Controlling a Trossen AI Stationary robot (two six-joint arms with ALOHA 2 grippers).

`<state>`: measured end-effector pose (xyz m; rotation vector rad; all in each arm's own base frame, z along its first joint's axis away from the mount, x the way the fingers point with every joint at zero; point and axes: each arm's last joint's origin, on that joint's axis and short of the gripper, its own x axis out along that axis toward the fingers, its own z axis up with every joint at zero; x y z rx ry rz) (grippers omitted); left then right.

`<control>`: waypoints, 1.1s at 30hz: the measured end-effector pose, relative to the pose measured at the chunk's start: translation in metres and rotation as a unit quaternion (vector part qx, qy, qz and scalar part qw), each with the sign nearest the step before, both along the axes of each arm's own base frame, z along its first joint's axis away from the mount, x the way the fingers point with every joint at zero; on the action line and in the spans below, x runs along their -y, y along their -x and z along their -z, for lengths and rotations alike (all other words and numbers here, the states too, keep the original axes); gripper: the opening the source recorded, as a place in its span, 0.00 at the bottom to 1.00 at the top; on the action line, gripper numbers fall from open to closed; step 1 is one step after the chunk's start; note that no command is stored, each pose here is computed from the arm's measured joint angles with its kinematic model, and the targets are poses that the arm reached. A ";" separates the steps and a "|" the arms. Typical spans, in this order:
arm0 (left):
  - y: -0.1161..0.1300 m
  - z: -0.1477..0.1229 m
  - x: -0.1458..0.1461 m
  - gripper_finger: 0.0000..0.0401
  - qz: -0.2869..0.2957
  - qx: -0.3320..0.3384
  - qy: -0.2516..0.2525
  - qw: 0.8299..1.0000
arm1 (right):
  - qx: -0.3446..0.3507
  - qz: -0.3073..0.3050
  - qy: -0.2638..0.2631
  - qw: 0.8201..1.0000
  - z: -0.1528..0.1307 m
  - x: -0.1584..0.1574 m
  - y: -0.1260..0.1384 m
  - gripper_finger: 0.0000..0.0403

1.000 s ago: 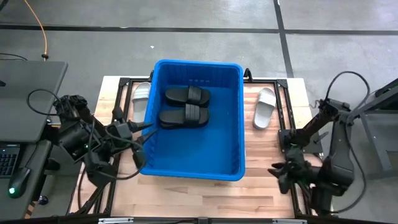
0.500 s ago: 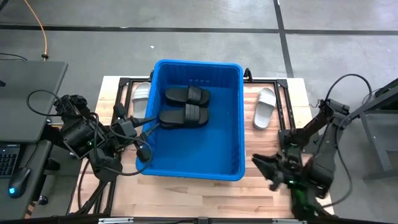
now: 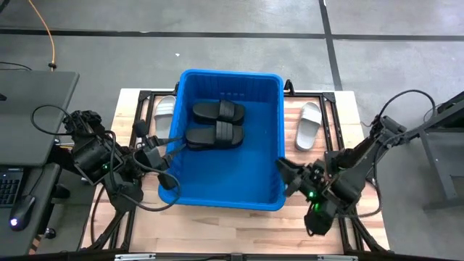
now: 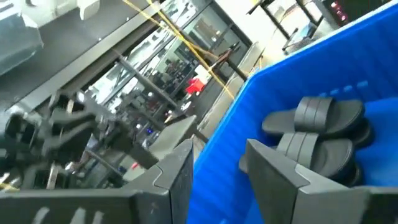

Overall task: Pick and place slides into bin
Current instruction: Put the right white slipper into the bin

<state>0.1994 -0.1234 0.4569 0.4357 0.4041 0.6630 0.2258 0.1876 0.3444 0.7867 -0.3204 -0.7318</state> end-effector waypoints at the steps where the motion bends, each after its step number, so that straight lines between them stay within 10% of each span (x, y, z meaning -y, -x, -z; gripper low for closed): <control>1: 0.000 0.000 0.000 0.23 0.000 0.000 0.000 1.000 | -0.001 0.007 0.001 1.000 -0.005 0.006 0.001 0.34; 20: -0.010 -0.011 0.007 0.23 0.014 0.023 -0.012 1.000 | -0.130 -0.013 0.072 0.989 -0.097 0.135 0.088 0.34; 26: -0.010 -0.012 0.008 0.23 0.014 0.029 -0.007 0.999 | -0.199 0.003 -0.030 0.980 -0.073 0.181 0.128 0.34; 33: -0.016 -0.011 0.000 0.23 0.016 0.017 0.010 1.000 | -0.376 -0.022 -0.142 0.915 -0.048 0.199 0.136 0.34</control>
